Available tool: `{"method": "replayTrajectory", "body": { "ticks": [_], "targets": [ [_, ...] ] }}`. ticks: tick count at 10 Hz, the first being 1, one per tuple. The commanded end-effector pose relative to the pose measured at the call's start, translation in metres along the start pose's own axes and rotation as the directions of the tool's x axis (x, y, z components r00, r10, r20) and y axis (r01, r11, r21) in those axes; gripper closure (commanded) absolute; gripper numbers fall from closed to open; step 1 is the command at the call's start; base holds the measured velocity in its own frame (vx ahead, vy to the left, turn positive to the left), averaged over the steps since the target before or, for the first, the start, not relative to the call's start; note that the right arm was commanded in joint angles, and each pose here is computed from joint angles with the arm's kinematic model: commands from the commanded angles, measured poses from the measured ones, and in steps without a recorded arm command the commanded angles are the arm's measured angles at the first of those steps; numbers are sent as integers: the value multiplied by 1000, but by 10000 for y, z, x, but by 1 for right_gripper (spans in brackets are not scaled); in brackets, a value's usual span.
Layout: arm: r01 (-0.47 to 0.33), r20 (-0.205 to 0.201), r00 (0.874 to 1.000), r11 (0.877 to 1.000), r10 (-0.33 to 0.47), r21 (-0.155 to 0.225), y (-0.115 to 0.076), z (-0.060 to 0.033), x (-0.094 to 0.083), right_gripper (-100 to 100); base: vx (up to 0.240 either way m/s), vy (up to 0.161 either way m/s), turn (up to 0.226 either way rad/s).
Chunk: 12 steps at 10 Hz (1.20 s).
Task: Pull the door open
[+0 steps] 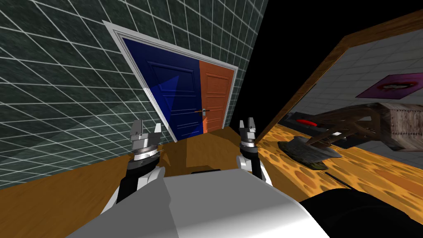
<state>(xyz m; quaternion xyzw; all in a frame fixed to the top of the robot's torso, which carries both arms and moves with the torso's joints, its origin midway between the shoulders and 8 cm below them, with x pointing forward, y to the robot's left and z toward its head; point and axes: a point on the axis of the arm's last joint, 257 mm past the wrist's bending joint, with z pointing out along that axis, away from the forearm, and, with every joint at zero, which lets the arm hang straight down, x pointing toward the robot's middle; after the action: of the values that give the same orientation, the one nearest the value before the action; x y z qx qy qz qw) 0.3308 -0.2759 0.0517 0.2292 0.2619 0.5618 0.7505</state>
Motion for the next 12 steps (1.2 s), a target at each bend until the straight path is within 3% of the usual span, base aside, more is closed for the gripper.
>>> {"method": "replayTrajectory", "body": {
  "ticks": [1,7,12],
  "targets": [
    [-3,-17,1000,1000,4,23,-128,-15,32,-100,107,-68,122],
    [-13,-62,998,994,20,110,-584,-84,111,-100,142,25,78],
    [-20,-88,995,982,38,190,-995,-164,151,-100,107,-6,79]
  ]
}}
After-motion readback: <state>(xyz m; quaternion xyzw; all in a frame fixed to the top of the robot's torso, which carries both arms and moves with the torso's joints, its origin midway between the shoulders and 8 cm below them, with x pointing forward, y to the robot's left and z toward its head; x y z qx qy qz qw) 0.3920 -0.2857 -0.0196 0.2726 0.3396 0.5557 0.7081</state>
